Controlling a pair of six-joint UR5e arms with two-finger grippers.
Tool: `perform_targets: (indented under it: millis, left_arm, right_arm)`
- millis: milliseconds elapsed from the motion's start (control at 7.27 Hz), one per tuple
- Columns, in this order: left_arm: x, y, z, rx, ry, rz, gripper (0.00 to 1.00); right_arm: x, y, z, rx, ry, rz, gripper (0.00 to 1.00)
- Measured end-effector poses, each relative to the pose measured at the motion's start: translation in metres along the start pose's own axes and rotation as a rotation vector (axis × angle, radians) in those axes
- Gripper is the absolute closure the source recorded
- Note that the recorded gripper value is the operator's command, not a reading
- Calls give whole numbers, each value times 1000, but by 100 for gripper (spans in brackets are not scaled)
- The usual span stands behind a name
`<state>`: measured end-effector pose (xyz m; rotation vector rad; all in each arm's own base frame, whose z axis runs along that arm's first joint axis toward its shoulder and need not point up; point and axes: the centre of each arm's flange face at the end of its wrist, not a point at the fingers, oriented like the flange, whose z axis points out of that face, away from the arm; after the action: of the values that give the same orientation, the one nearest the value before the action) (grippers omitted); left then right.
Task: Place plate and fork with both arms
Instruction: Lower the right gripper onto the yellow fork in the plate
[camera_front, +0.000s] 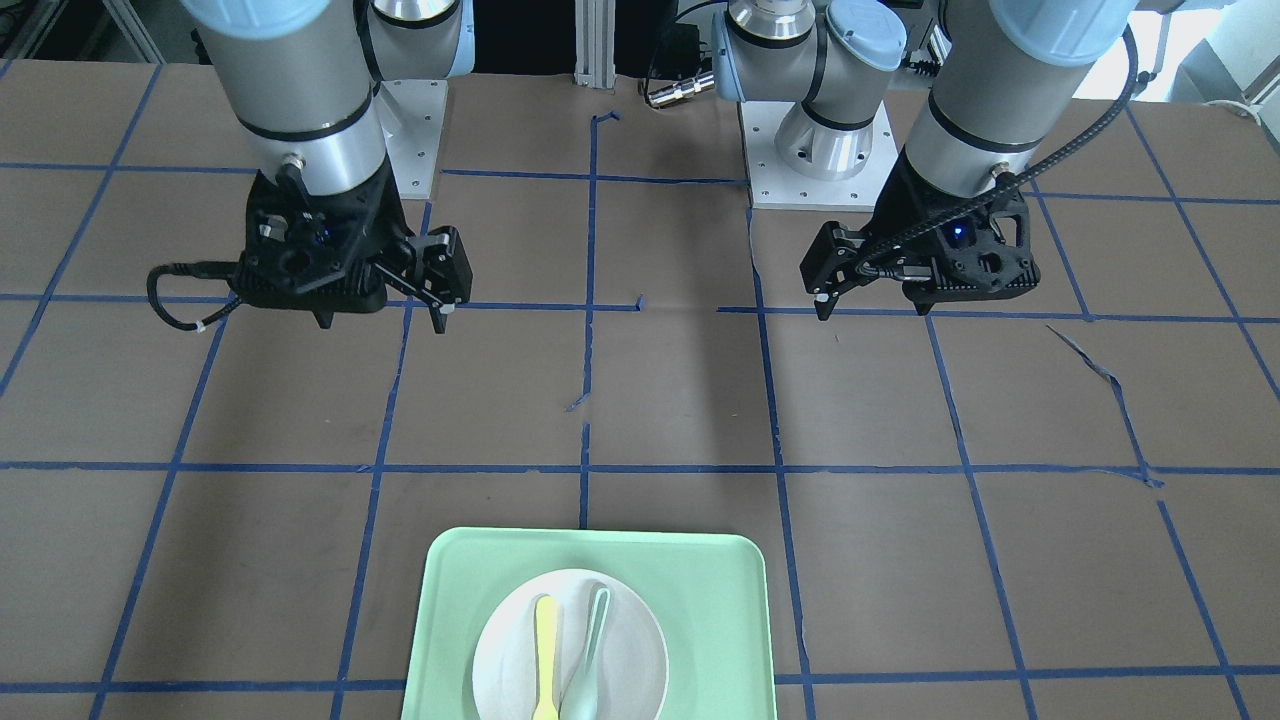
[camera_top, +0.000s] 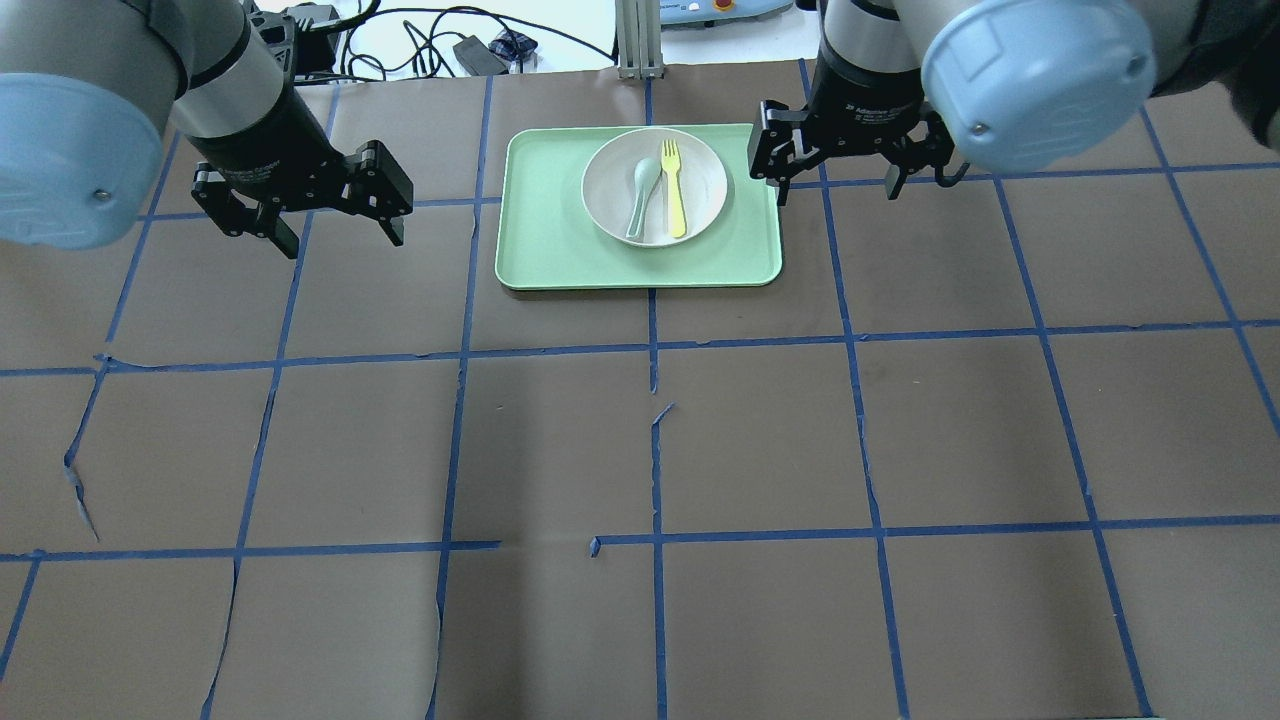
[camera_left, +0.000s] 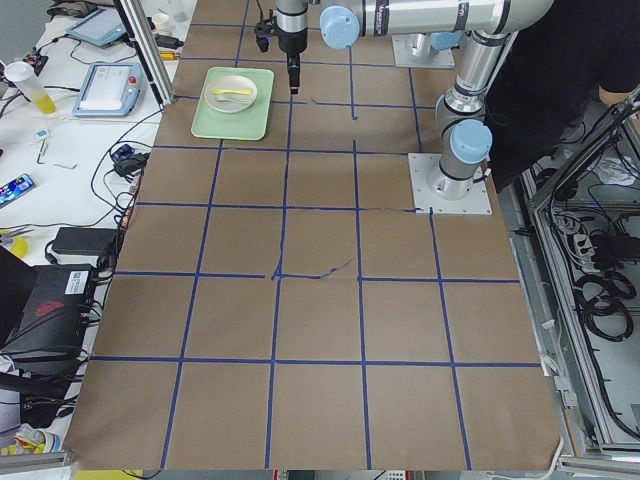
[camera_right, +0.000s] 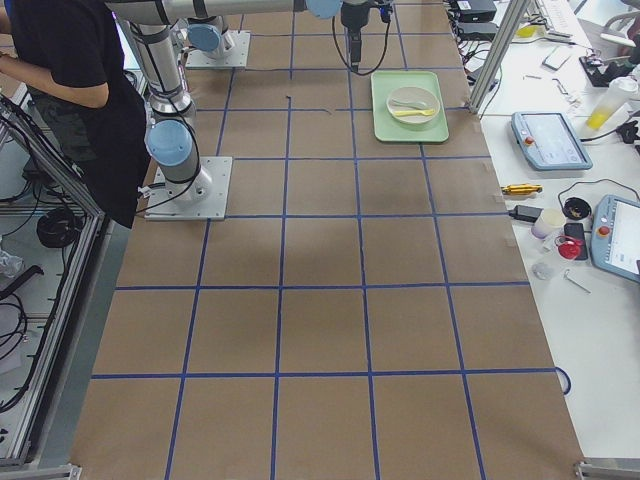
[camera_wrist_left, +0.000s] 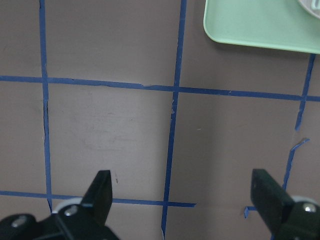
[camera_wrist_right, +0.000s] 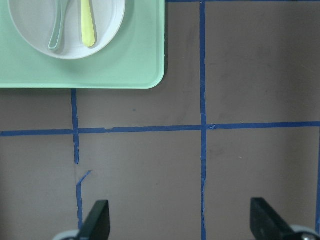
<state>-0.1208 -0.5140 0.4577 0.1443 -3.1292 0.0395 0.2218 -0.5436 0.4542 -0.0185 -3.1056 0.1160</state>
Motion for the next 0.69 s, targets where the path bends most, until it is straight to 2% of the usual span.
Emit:
perform_targets:
  millis: [275,412,688]
  left_arm:
    - [0,1,2,-4,-1,0,0]
    - [0,2,1,-4,-2,-2,0]
    - [-1,3,0,-6,-4,-2,0]
  right_arm:
    - [-36,-50,68,12,-14,-32,0]
    - [-54,-85,101,29,-34,-45,0]
    - [-84,-140,156,29,-87,-86,0]
